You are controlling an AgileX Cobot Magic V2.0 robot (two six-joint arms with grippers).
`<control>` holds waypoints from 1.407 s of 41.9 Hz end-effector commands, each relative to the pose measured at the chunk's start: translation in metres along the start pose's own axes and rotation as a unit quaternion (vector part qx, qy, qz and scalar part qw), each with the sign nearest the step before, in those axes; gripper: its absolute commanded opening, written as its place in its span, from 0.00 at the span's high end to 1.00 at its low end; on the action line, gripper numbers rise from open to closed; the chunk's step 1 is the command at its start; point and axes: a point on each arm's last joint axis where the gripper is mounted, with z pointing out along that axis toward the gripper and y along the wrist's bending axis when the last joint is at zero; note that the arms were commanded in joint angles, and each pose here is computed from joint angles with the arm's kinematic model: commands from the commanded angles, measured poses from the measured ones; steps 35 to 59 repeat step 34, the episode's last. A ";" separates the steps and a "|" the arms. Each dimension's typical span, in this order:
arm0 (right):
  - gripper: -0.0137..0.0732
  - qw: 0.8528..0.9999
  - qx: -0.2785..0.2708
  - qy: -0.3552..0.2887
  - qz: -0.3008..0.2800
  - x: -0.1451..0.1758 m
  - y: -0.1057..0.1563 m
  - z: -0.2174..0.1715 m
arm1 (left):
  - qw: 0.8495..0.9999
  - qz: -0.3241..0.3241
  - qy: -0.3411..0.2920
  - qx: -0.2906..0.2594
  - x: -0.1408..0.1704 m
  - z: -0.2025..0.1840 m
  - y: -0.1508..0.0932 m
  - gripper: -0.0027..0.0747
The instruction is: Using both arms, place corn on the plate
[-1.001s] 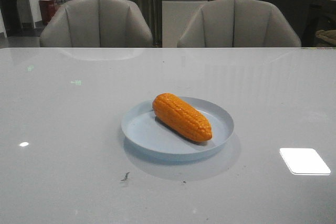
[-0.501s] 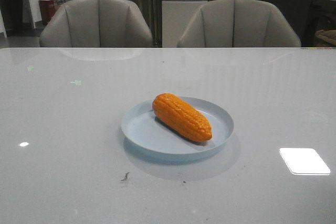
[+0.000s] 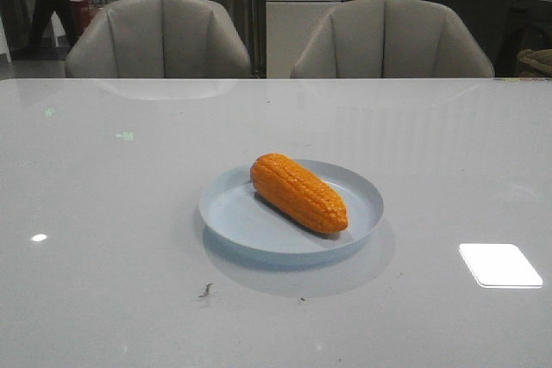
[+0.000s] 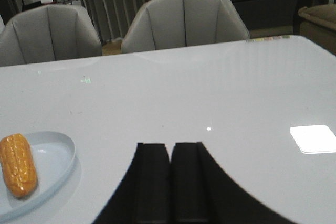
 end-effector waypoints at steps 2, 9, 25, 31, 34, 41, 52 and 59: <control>0.78 0.999 -0.001 -0.042 -0.003 -0.010 0.001 -0.003 | 0.999 -0.006 -0.035 0.003 0.003 0.000 -0.001 0.84; 0.78 1.000 0.000 -0.023 -0.003 -0.006 0.001 -0.003 | 0.999 -0.006 -0.035 0.003 0.003 0.000 -0.001 0.84; 0.78 1.000 0.000 -0.021 -0.003 -0.006 0.001 -0.003 | 0.999 -0.006 -0.035 0.003 0.003 0.000 -0.001 0.84; 0.78 1.000 0.000 -0.021 -0.003 -0.006 0.001 -0.003 | 0.999 -0.006 -0.035 0.003 0.003 0.000 -0.001 0.84; 0.78 1.000 0.000 -0.021 -0.003 -0.006 0.001 -0.003 | 0.999 -0.006 -0.035 0.003 0.003 0.000 -0.001 0.84; 0.78 1.000 0.000 -0.021 -0.003 -0.006 0.001 -0.003 | 0.999 -0.006 -0.035 0.003 0.003 0.000 -0.001 0.84; 0.78 1.000 0.000 -0.021 -0.003 -0.006 0.001 -0.003 | 0.999 -0.006 -0.035 0.003 0.003 0.000 -0.001 0.84; 0.78 1.000 0.000 -0.021 -0.003 -0.006 0.001 -0.003 | 0.999 -0.006 -0.035 0.003 0.003 0.000 -0.001 0.84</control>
